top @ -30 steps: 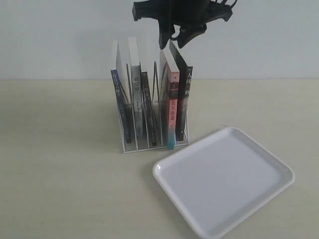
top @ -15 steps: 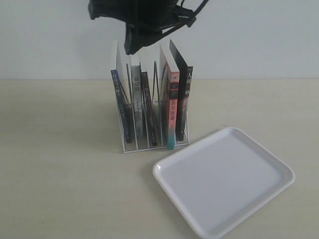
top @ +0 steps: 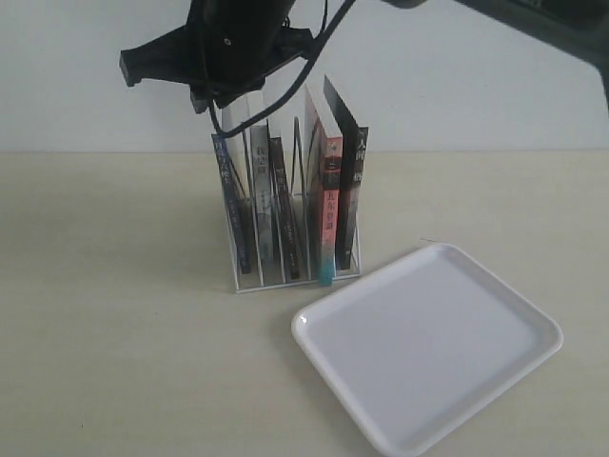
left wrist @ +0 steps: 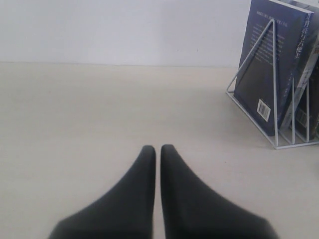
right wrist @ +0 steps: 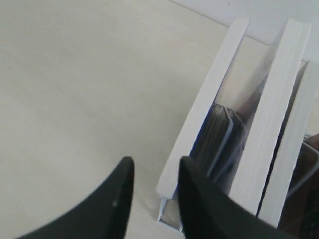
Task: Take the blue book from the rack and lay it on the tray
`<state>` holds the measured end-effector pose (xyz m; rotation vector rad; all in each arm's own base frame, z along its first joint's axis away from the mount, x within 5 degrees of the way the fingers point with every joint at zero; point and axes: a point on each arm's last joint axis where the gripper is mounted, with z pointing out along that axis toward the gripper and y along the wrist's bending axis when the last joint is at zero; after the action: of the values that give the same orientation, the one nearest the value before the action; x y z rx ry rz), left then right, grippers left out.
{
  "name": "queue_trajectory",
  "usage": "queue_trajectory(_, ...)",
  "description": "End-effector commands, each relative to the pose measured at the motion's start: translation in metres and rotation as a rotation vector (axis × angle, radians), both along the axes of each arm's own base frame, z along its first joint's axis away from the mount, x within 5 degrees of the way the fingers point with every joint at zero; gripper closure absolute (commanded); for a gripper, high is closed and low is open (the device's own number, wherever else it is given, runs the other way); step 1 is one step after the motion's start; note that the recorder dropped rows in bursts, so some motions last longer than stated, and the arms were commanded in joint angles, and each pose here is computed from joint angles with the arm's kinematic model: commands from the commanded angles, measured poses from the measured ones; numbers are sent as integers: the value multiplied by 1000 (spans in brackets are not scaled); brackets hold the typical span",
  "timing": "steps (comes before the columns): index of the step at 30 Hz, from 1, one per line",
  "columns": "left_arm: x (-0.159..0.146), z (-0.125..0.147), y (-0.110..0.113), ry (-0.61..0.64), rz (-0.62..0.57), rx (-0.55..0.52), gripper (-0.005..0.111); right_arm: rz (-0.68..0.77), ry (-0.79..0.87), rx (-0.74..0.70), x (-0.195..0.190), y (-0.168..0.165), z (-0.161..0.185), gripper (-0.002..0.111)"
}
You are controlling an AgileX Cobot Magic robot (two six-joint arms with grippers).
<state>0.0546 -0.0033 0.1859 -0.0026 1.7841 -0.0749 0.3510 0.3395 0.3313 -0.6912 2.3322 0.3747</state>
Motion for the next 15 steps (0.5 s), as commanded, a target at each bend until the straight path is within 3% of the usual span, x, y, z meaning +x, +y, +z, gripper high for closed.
queue_trajectory(1,0,1,0,-8,2,-4,103,-60,-11,24,6,0,-2,56)
queue_trajectory(15,0,1,0,-8,2,-4,103,-110,3,-41,22,8,-42,56)
